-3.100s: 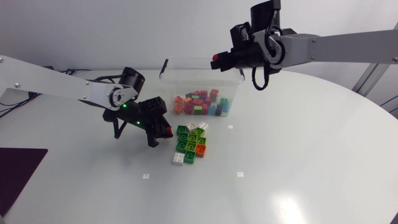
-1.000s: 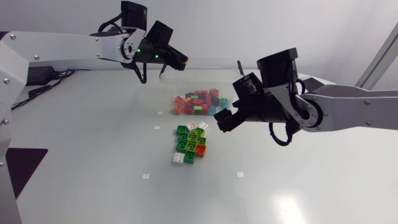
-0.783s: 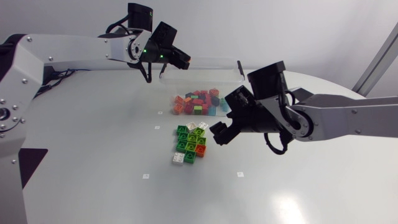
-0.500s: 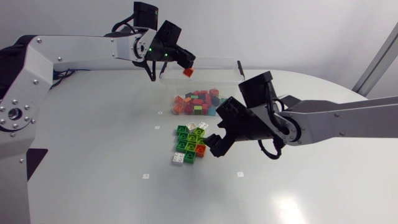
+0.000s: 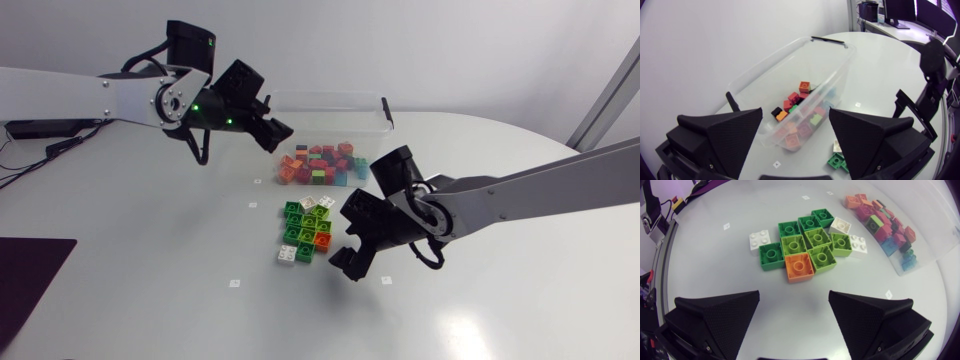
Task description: Place the duplo bricks in the container
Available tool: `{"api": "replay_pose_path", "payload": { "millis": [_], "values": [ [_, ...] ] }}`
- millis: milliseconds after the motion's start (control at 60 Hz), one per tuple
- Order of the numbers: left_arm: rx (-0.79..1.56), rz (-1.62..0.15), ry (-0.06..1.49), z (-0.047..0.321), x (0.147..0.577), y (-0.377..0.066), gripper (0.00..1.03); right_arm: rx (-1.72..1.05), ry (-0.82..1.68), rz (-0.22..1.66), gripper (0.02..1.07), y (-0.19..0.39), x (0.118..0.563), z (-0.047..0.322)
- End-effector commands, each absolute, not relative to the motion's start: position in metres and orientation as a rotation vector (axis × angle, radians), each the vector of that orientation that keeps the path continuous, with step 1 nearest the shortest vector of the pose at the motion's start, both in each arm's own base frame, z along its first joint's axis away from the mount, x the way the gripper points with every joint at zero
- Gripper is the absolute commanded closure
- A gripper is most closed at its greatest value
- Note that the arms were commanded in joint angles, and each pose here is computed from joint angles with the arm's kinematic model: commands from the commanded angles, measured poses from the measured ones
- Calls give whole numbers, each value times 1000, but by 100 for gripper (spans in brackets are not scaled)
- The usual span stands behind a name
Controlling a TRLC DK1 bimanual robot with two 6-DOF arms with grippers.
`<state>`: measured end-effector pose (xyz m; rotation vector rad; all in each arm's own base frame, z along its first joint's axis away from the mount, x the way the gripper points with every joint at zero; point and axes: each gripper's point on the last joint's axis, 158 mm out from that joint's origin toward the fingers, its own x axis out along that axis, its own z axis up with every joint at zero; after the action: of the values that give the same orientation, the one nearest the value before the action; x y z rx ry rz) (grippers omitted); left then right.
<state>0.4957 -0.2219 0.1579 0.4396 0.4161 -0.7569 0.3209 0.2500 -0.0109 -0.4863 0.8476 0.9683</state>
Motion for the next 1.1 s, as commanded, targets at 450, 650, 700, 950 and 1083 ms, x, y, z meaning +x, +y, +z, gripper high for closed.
{"api": "replay_pose_path", "payload": {
  "millis": [450, 650, 700, 950, 1083],
  "values": [
    [575, -1043, 545, 69, 388, -193, 10, -523, 868, 1033, 12, 257, 325, -39],
    [603, -1151, 613, 35, 358, -190, 10, -540, 848, 1038, 14, 261, 336, -38],
    [610, -1174, 624, 28, 353, -189, 10, -548, 840, 1041, 15, 262, 339, -37],
    [630, -1246, 669, 1, 335, -193, 10, -594, 841, 1064, 14, 260, 343, -38],
    [633, -1261, 681, -5, 330, -195, 10, -650, 844, 1081, 15, 263, 341, -38]
  ]
}}
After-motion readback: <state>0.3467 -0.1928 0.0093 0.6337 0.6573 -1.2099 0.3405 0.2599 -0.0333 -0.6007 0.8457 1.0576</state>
